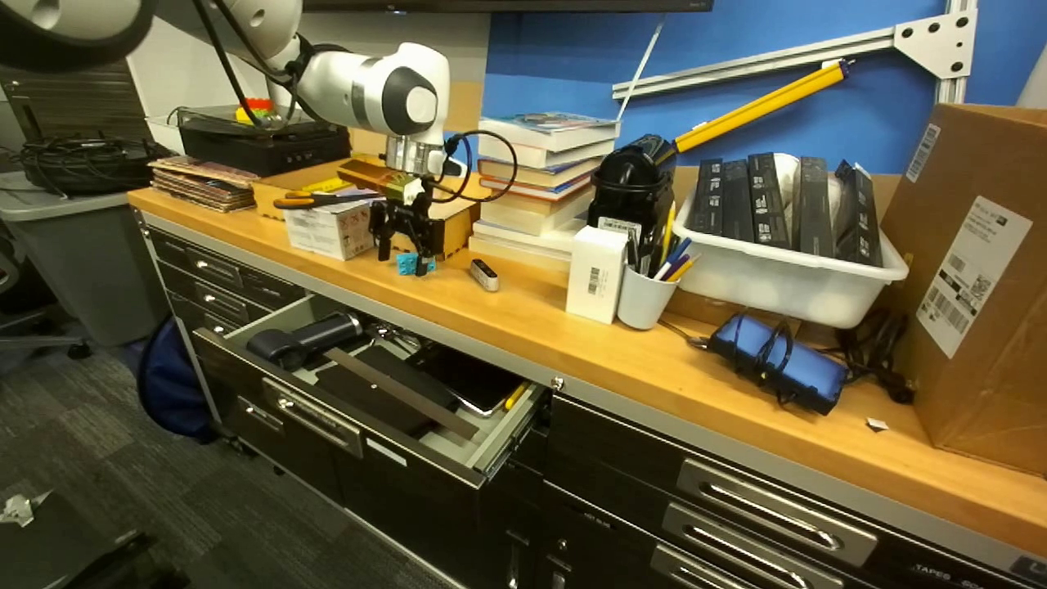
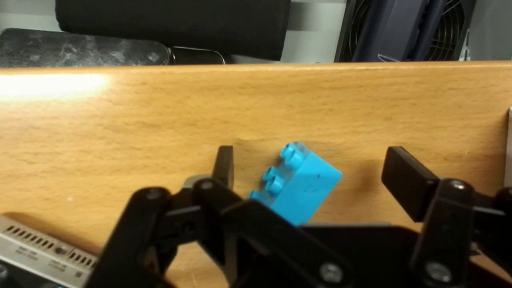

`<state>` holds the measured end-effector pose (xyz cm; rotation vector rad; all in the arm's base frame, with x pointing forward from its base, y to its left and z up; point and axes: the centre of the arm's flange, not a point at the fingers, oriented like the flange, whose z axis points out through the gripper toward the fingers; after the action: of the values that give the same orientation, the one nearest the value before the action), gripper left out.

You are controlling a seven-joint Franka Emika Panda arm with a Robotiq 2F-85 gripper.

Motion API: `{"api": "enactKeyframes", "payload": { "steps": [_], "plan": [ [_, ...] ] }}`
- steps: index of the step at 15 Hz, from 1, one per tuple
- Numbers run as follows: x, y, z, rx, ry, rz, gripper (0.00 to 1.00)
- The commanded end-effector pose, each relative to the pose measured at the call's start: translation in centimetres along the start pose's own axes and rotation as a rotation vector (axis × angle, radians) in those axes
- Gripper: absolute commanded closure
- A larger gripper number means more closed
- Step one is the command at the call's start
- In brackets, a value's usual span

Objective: Put the blue building block inside the open drawer

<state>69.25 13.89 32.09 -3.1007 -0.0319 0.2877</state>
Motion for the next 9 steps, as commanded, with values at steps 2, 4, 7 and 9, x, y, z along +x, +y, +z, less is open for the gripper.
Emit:
{"api": "enactKeyframes", "payload": {
  "steps": [2, 4, 7, 9],
  "plan": [
    [0.6, -0.3, 0.4, 0.020, 0.011, 0.056, 0.45],
    [0.2, -0.3, 0.1, 0.028, 0.021, 0.087, 0.61],
    [-0.9, -0.4, -0.6, 0.005, 0.034, 0.130, 0.82],
    [-2.3, -0.1, -0.8, -0.025, 0.032, 0.156, 0.89]
  ]
}}
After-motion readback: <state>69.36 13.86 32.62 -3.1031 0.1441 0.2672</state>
